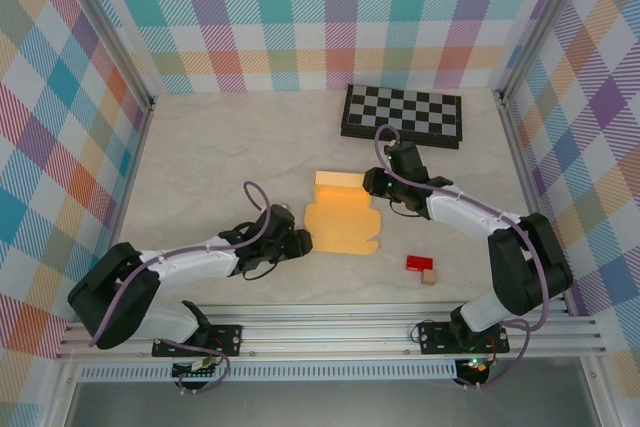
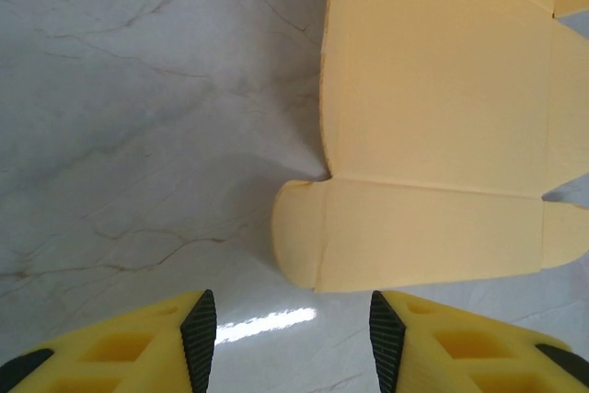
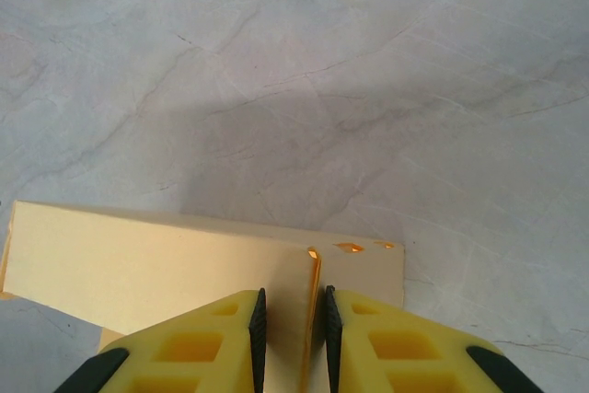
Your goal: Fold the paper box
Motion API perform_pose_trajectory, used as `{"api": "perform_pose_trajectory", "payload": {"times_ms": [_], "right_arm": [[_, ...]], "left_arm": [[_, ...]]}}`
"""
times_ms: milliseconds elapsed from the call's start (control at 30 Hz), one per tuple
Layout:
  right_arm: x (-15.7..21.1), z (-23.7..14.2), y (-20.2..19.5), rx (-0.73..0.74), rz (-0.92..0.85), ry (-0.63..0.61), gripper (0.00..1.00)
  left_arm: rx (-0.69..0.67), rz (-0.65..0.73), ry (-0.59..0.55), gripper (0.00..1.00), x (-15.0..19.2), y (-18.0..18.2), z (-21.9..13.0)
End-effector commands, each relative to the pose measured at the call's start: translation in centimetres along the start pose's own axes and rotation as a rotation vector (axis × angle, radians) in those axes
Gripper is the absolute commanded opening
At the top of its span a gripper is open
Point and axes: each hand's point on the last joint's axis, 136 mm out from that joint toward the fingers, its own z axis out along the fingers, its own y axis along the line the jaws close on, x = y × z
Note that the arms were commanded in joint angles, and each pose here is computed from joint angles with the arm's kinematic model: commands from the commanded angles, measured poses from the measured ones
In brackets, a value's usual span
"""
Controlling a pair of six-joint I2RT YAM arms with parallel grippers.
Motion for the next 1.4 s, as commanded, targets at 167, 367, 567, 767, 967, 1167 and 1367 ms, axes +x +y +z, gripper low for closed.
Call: {"api": "perform_pose_trajectory", "payload": {"times_ms": [167,367,567,767,967,1167,1367], "right_arm": [[4.2,0.9,-2.9,0.107,0.022,0.141,0.25],[4.1,1.0,-2.7,0.102,0.025,0.140,0.25],[4.0,0.9,-2.7,0.102,0.020,0.137,0.25],[4.1,1.1,-2.8,0.108,0.029,0.141,0.25],[4.1,1.9,-3.7,0.181,0.086,0.169,0.24],[3.1,2.5,-4.8,0.268,0.115,0.163,0.24],[2.9,2.9,-5.0,0.286,0.141,0.161,0.24]], "left_arm": [[0.016,-0.049,-0.053,0.42,0.4,-1.1,1.4],[-0.077,-0.046,-0.055,0.28,0.7,0.6,1.9],[-0.160,-0.064,-0.075,0.39,0.9,2.6,0.7],[-0.020,-0.186,-0.110,0.53,1.1,1.0,0.7],[0.018,-0.262,-0.121,0.57,2.1,-0.2,1.9],[0.013,-0.304,-0.138,0.63,2.2,-0.3,1.7],[0.020,-0.332,-0.157,0.69,2.2,-1.2,1.0]]}}
